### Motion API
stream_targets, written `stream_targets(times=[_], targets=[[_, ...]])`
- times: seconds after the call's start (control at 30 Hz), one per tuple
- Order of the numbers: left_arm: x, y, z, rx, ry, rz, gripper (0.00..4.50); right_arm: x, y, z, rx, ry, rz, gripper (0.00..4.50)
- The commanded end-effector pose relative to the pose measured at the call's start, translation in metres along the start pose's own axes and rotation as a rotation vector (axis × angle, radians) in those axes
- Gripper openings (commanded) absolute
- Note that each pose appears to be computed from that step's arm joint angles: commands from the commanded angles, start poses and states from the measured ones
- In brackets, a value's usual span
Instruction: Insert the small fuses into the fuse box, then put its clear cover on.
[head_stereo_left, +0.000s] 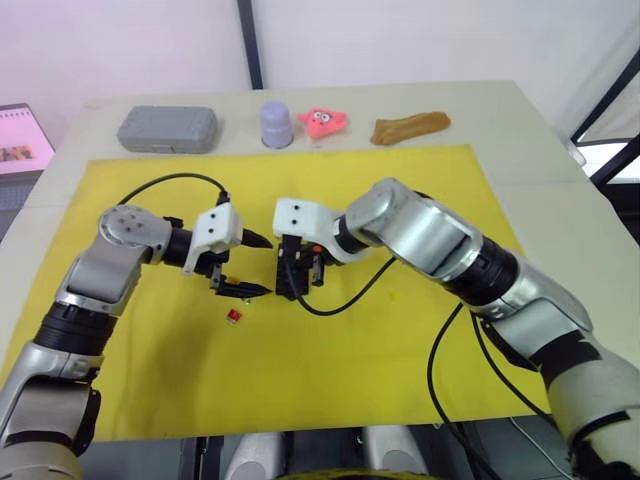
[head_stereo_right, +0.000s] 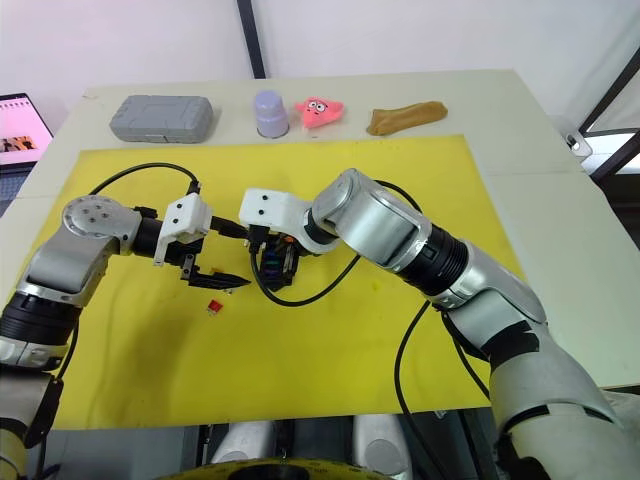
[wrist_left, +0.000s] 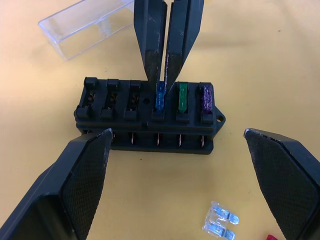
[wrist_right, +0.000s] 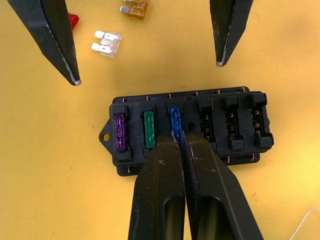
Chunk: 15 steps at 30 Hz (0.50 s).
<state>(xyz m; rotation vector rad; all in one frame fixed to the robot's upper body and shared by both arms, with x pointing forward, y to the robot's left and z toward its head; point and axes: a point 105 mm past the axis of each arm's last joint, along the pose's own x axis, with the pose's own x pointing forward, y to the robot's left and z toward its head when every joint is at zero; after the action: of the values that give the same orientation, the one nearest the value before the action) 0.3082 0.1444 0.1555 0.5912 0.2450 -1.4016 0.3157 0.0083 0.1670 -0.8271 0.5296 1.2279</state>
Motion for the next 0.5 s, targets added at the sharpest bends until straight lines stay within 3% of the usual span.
stream_targets(times=[0.03,0.43,0.5], targets=[[-0.0027,0.0003,0.0081,0.040,-0.009,0.012,4.43,-0.0031,-0.0010,0.0055,-0.009,-0.025,-0.015,0.00],[-0.0012,0.0006,0.0090,0.043,-0.012,0.006,4.43,-0.0048,-0.0017,0.0074,-0.017,-0.048,-0.034,0.00],[-0.0010,0.0007,0.0089,0.044,-0.012,0.006,4.50,-0.0048,-0.0029,0.0079,-0.015,-0.053,-0.044,0.67]])
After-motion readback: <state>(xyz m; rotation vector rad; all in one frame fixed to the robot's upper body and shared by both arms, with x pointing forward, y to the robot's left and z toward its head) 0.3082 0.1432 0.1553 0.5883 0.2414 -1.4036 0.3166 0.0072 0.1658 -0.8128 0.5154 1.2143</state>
